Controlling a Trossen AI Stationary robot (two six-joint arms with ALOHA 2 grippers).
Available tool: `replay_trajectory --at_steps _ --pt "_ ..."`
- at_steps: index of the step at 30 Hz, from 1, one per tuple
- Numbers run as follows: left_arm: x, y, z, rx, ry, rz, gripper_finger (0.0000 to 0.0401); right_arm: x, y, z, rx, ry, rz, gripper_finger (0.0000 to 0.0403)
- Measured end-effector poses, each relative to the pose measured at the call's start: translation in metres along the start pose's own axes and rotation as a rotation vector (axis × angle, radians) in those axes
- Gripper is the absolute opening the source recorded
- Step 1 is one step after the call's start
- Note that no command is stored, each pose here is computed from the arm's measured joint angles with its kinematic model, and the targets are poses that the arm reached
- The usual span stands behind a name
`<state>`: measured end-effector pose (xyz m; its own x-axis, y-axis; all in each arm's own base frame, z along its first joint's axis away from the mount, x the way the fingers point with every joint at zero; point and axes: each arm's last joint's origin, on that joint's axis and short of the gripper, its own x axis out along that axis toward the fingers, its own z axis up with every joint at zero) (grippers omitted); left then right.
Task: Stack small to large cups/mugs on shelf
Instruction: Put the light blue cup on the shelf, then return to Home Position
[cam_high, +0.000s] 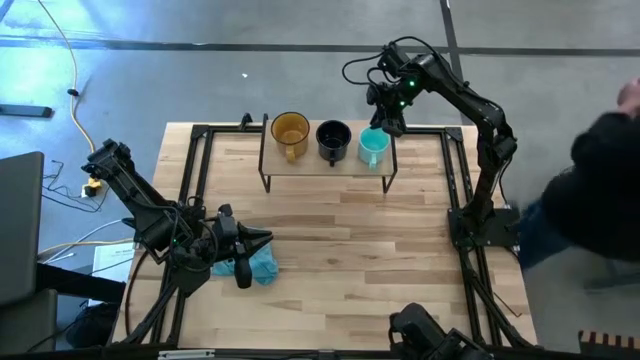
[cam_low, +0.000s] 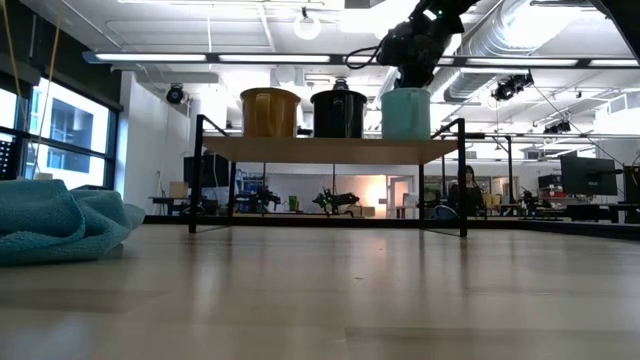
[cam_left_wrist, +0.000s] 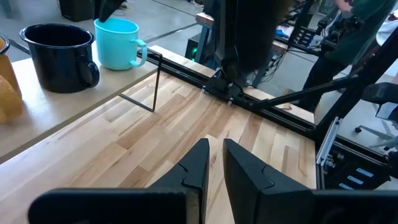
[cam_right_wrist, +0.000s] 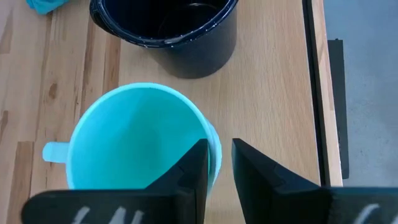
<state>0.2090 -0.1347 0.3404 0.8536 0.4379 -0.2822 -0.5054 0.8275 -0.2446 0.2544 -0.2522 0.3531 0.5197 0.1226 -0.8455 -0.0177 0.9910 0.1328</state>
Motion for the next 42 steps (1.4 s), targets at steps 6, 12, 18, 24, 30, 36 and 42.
replay_trajectory --at_steps 6,12,18,24,30,36,42 --pt "0.0 0.0 0.0 -0.001 0.0 0.0 0.0037 0.0 0.0 0.0 -0.003 -0.004 -0.004 0.0062" --pt "0.0 0.0 0.0 -0.002 0.0 0.0 0.0037 0.0 0.0 0.0 -0.003 -0.004 -0.004 0.0062" --pt "0.0 0.0 0.0 -0.002 0.0 0.0 0.0037 0.0 0.0 0.0 0.005 -0.003 -0.004 0.0062" --pt "0.0 0.0 0.0 -0.002 0.0 0.0 0.0037 -0.007 0.004 0.001 -0.006 -0.012 -0.019 0.0062" --pt "0.0 0.0 0.0 -0.001 0.0 0.0 0.0037 -0.016 0.011 0.0 -0.012 -0.022 -0.031 0.0062" --pt "0.0 0.0 0.0 0.001 0.0 0.0 0.0037 -0.035 0.028 -0.001 -0.039 -0.046 -0.049 0.0062" --pt "0.0 0.0 0.0 0.034 0.0 0.001 0.0037 -0.073 0.062 -0.006 -0.086 -0.124 -0.079 0.0062"
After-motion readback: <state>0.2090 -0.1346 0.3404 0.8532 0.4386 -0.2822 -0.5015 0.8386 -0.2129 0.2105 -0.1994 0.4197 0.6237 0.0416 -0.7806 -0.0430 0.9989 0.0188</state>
